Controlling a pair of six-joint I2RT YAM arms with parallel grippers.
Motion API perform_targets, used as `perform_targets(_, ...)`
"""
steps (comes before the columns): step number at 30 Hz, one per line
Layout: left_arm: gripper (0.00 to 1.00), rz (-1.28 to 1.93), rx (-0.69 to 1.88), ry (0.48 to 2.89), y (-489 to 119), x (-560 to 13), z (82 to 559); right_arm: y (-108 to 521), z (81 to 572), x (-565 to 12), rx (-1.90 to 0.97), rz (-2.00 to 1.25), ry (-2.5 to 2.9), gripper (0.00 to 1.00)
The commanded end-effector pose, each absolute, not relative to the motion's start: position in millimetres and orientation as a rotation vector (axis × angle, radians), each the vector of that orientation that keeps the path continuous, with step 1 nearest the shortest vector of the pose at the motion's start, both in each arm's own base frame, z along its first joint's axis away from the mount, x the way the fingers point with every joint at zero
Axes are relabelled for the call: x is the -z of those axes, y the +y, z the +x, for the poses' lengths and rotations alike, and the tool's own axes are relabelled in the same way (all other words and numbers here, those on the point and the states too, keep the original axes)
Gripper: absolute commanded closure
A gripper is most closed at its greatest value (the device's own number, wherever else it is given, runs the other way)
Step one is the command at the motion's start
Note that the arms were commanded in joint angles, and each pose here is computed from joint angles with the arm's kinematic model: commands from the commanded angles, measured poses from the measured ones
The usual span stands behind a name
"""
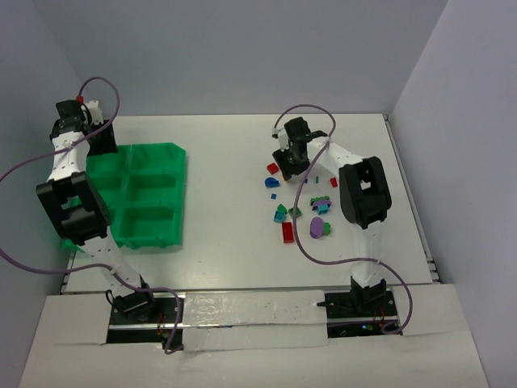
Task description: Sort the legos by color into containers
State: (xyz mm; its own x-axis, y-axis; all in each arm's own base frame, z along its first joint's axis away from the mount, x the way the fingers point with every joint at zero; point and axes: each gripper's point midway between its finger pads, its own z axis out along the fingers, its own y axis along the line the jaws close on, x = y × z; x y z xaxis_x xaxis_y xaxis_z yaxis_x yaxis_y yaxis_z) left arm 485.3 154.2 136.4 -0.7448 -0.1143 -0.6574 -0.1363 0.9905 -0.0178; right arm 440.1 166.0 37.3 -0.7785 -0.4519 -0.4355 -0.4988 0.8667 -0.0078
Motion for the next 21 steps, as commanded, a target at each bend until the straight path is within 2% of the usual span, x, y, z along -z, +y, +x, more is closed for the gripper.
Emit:
perform_targets(1,0.38,-0.109,-0.013,2.270,137,-196,499,179,464,-53,-0.142,-0.697,2.515,0.42)
perform_targets(13,0.37,-0.099,0.032,2.236,125,-216,501,185,462,-27,-0.090,-0.766,2.536,0.53)
perform_targets(18,0.37,-0.097,0.055,2.217,120,-227,502,184,459,-20,-0.086,-0.798,2.563,0.65)
perform_targets(21,0.37,-0.088,0.075,2.199,114,-235,503,181,454,-18,-0.081,-0.813,2.575,0.80)
